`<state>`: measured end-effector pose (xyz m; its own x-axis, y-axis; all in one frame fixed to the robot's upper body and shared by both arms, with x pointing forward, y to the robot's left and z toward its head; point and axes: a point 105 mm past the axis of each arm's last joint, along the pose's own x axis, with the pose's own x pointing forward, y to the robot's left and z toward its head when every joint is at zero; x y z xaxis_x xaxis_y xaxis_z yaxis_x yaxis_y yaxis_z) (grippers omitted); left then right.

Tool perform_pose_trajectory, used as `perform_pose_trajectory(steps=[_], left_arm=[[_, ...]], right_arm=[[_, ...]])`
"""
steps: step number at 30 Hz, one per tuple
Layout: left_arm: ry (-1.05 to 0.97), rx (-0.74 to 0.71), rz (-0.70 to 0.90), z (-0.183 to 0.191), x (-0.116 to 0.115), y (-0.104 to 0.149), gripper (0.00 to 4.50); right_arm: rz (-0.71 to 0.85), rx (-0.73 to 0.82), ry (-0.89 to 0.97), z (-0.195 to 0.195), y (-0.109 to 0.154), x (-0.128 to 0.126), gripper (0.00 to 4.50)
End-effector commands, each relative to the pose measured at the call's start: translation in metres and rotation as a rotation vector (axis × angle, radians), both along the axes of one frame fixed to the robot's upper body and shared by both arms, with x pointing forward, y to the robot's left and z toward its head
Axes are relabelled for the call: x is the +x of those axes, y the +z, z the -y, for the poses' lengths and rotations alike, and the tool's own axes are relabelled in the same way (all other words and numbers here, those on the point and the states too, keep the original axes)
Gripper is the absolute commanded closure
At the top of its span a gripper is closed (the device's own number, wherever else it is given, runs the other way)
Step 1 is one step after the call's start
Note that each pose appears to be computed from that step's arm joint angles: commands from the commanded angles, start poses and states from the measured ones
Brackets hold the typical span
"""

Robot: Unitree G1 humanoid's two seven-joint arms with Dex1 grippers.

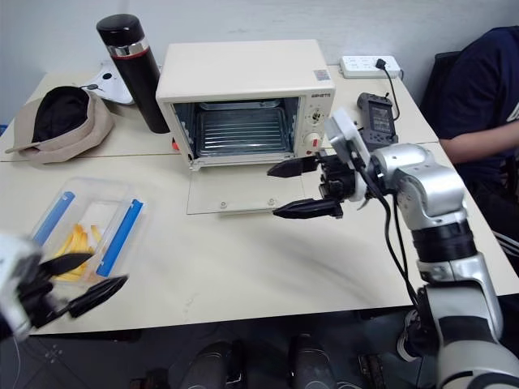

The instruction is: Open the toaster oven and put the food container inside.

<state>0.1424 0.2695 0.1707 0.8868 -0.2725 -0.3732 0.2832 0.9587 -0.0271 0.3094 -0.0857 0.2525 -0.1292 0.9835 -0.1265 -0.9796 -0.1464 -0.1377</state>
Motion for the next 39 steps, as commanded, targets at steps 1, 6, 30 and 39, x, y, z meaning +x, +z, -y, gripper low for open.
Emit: perform_pose_trajectory(steps=[1,6,30,39], left_arm=[[0.163,-0.054,0.076,-0.013,-0.016,0.007,0.01],[0.418,-0.291,0.090,-0.027,-0.029,-0.014,0.01],[0.905,-0.627,0.011,-0.070,0.045,-0.049,0.42],[0.955,-0.731,-0.110,-0.074,0.053,-0.029,2.82]], right_arm=[[0.066,0.005,0.042,-0.005,0.007,0.002,0.00],[0.073,0.015,0.068,-0.010,0.009,0.004,0.00],[0.035,0.073,-0.055,-0.001,0.000,-0.007,0.00],[0.043,0.080,-0.089,0.004,0.004,-0.013,0.00]])
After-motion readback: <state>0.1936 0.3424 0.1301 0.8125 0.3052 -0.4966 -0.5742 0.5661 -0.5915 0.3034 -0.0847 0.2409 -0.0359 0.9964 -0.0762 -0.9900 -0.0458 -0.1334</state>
